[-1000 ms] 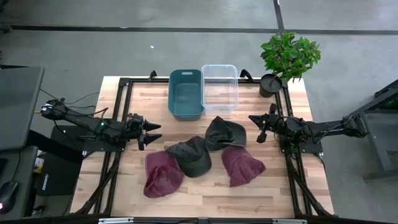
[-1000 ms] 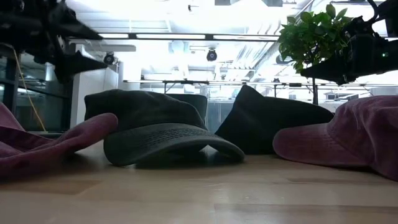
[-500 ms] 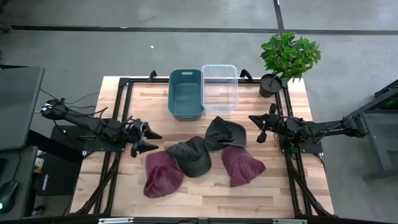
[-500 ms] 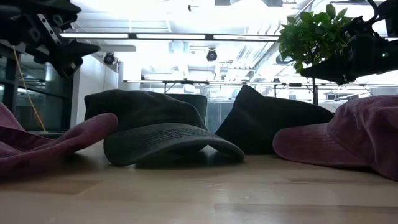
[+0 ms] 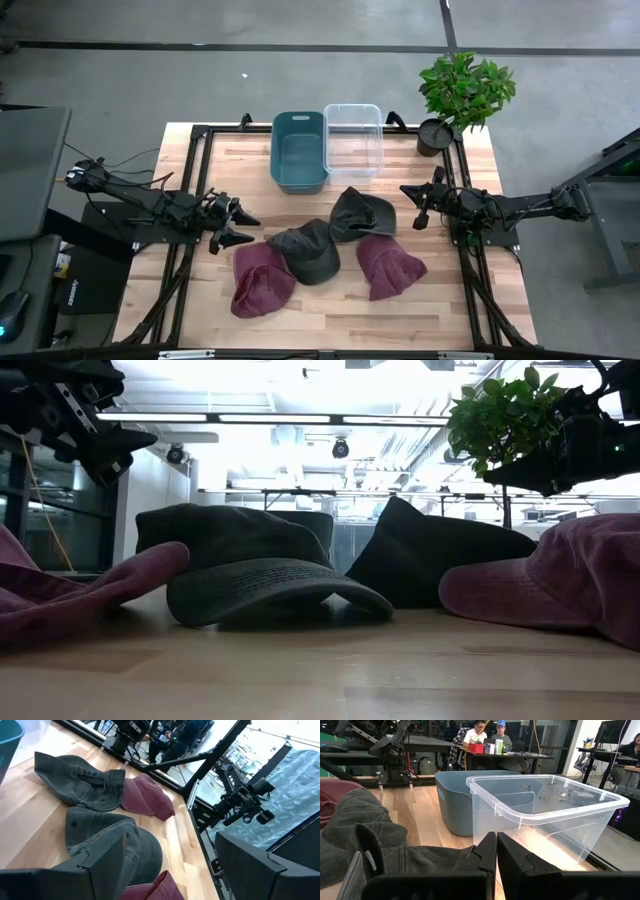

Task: Pick & Place hat
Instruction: Put the left red cap into the transparent bin

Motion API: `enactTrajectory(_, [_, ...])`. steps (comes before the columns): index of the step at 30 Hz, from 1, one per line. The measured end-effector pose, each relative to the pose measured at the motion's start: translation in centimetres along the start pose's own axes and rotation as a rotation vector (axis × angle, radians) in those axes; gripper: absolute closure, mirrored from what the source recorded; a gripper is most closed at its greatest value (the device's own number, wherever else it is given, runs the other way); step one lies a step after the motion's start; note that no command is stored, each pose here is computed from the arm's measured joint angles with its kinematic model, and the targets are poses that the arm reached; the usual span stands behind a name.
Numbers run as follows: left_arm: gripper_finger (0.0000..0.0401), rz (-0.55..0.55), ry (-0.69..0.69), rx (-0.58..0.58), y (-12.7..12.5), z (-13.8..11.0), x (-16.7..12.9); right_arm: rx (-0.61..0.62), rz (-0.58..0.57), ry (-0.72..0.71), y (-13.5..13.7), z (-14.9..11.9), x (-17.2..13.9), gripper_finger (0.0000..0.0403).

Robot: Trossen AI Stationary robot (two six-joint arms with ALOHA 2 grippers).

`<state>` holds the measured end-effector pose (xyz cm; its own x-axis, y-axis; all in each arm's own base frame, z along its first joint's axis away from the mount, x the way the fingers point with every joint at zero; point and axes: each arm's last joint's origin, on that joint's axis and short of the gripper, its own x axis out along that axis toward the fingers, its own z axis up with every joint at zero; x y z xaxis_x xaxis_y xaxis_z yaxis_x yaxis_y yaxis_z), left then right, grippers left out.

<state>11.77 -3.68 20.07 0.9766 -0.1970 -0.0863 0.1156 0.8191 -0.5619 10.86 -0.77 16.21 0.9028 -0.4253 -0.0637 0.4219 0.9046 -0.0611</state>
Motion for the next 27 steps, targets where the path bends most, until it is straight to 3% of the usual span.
enactTrajectory(8, [0.0110, -0.052, 0.039, -0.105, -0.2, -0.1, 0.0, 0.000, 0.000, 0.000, 0.0, 0.0, 0.0, 0.0398])
enactTrajectory(15, [0.0110, -0.150, 0.109, -0.107, -0.6, -0.1, -0.1, 0.000, 0.000, 0.000, 0.0, 0.0, 0.0, 0.0396])
enactTrajectory(23, [0.0110, -0.131, 0.150, -0.335, -1.9, 1.8, -0.5, 0.000, 0.000, 0.000, 0.0, 0.0, 0.0, 0.0395])
enactTrajectory(27, [0.0110, -0.152, 0.138, -0.364, -3.0, 3.4, -1.0, 0.000, 0.000, 0.000, 0.0, 0.0, 0.0, 0.0395])
